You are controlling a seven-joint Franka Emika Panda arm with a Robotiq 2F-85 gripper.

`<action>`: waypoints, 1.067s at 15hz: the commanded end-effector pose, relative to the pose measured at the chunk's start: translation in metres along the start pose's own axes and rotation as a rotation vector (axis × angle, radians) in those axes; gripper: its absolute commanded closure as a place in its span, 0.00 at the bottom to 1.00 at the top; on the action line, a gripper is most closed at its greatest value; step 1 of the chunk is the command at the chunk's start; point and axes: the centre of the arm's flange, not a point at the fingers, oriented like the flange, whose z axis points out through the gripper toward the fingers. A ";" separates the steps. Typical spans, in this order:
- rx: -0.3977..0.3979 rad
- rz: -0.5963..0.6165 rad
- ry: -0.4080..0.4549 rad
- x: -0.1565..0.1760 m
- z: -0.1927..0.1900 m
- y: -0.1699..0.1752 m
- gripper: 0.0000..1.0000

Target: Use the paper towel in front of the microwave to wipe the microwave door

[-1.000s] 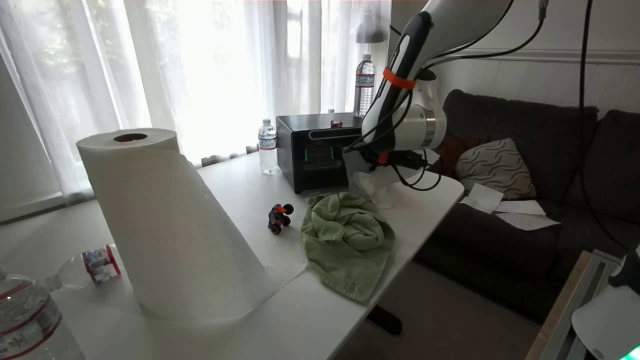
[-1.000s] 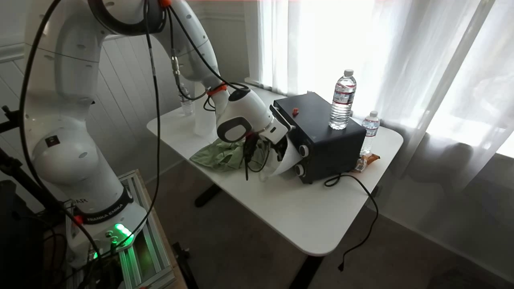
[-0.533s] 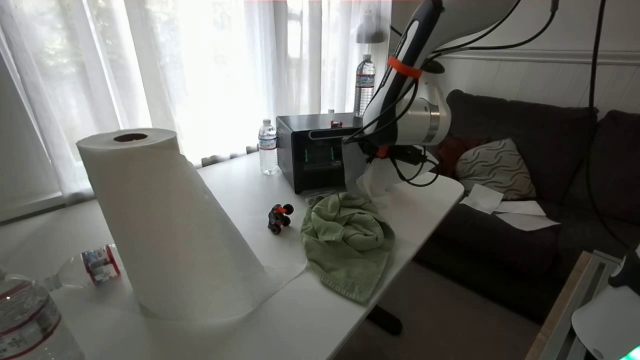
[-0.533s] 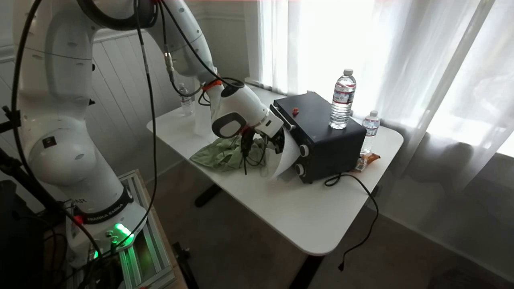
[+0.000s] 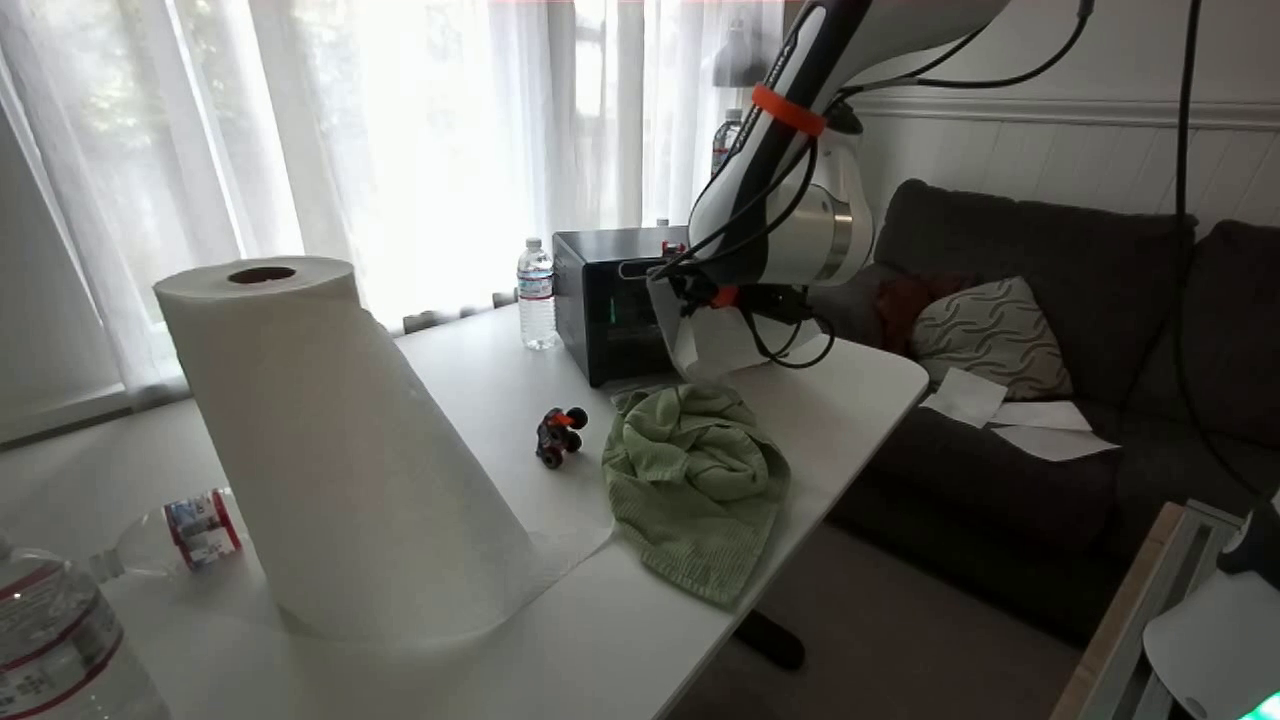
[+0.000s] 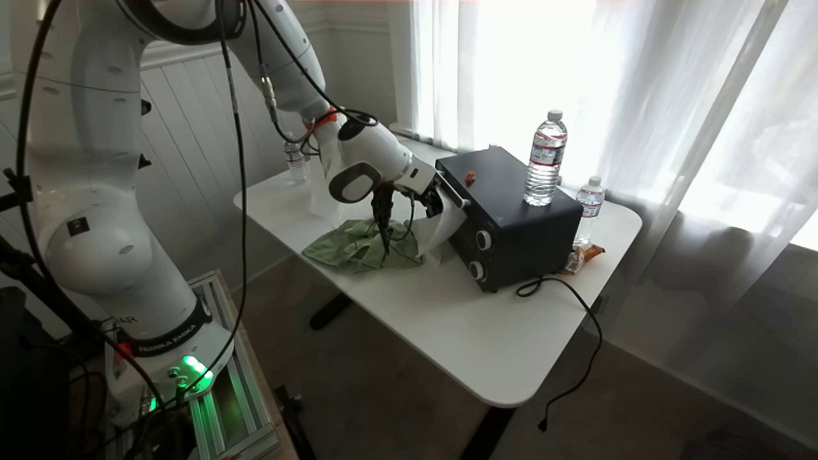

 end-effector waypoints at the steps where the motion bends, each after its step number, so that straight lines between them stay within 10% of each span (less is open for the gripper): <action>1: 0.059 -0.060 -0.025 -0.004 -0.002 -0.023 1.00; 7: 0.115 -0.145 -0.118 -0.026 0.006 -0.052 1.00; 16: -0.021 -0.123 -0.285 -0.030 -0.046 -0.044 1.00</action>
